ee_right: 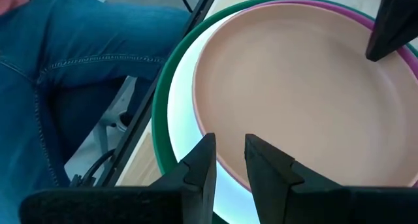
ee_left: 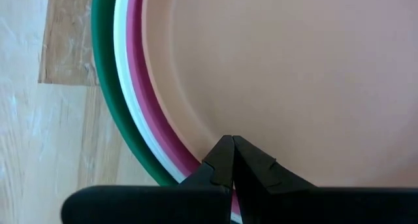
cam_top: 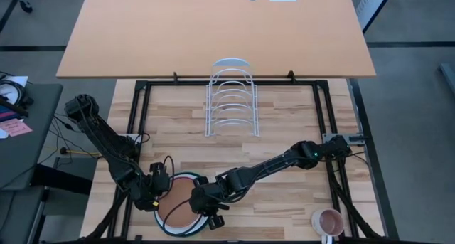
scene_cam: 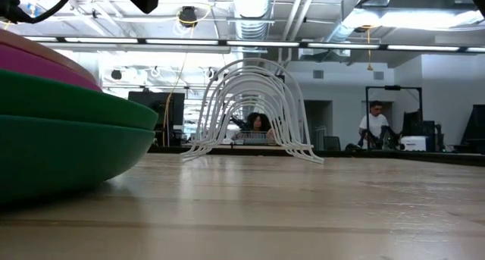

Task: Sort dishes
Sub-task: Put the orange plate on the dish rack

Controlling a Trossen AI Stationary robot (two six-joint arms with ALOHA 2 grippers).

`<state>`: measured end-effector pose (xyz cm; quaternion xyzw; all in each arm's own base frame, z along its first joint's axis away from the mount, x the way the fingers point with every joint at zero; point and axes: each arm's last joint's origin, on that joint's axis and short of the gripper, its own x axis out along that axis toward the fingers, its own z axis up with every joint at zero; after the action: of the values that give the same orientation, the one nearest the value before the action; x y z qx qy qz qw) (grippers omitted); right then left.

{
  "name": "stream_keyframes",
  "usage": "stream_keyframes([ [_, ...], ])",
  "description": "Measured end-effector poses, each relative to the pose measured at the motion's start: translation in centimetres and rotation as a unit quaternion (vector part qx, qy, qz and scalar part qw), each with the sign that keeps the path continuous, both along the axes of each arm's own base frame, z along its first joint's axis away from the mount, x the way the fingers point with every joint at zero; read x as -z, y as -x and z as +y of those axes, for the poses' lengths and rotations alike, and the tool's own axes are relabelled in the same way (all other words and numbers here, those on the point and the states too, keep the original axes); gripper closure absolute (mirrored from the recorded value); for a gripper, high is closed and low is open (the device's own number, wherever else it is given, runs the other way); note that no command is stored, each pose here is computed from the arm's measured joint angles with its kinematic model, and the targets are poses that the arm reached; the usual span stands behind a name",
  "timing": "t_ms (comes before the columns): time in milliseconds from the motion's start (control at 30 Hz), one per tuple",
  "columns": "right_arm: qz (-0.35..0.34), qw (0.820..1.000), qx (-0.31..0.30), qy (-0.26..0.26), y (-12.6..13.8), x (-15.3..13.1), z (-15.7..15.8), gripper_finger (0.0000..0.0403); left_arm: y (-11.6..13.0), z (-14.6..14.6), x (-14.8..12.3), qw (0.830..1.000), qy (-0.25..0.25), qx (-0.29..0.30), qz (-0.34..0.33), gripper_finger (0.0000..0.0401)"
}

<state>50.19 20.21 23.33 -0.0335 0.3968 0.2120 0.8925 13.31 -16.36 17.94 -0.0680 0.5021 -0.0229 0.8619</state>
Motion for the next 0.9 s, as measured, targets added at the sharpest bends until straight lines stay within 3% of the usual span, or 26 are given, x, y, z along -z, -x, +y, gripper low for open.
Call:
stream_keyframes([
  [400, -0.001, 1.000, 0.002, 0.000, -0.1, 0.0, -0.1, 0.0316, -0.1, -0.2, -1.1, 1.000, -0.004, -0.005, 0.014, 0.0401],
  [900, 0.003, 1.000, 0.020, -0.013, -0.2, -0.1, -0.4, 0.0316, 0.3, 0.3, 1.3, 1.000, 0.025, -0.014, 0.004, 0.0401],
])
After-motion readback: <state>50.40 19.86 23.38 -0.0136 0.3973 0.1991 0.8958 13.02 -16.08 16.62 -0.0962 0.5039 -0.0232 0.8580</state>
